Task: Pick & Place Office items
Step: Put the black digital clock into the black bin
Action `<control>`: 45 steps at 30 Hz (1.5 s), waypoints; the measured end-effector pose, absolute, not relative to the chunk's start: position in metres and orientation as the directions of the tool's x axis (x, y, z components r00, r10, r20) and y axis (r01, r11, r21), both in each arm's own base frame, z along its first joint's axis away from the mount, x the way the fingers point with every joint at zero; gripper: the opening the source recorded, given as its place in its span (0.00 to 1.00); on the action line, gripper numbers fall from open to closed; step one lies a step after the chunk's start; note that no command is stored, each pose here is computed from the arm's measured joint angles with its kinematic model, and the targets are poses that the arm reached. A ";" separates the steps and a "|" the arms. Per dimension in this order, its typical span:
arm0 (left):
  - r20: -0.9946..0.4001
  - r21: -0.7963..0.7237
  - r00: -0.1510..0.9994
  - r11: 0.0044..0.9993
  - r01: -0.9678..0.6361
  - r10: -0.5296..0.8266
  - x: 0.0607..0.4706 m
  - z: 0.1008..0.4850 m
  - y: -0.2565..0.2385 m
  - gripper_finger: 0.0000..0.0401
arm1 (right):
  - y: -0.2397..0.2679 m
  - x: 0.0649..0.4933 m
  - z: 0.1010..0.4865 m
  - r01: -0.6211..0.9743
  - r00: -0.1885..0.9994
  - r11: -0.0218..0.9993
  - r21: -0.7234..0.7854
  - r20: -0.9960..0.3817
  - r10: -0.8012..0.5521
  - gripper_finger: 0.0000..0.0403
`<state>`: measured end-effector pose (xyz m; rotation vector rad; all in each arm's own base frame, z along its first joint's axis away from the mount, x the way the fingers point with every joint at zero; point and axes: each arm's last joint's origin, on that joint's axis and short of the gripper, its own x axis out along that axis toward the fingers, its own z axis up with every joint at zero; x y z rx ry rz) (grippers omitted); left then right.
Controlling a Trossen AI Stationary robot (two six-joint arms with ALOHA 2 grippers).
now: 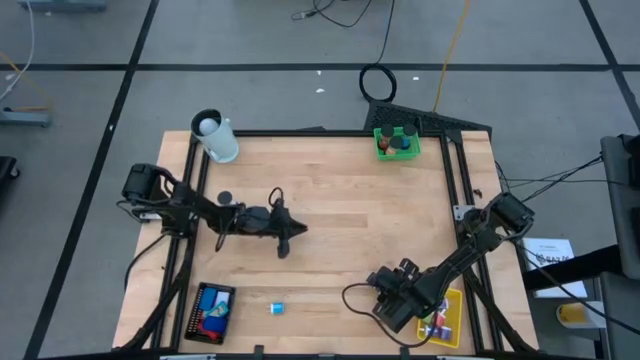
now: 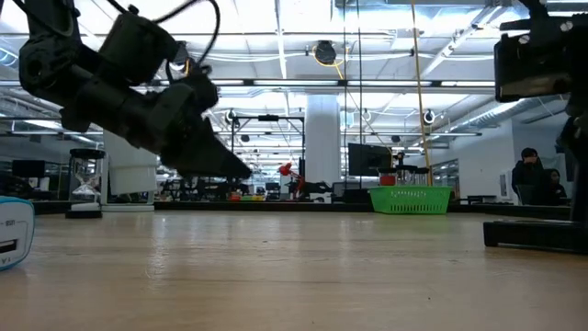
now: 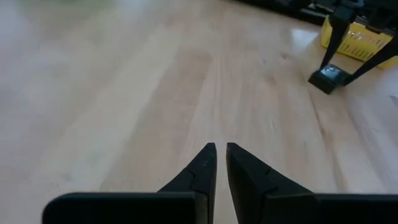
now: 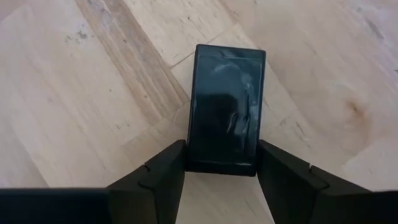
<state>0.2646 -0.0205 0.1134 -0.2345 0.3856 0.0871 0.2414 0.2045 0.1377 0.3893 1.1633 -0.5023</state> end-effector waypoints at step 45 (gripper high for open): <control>-0.209 -0.566 0.978 0.817 -0.111 -0.011 0.301 0.155 -0.048 0.51 | 0.141 0.322 0.174 0.194 0.709 0.762 -0.618 -0.448 -0.544 0.41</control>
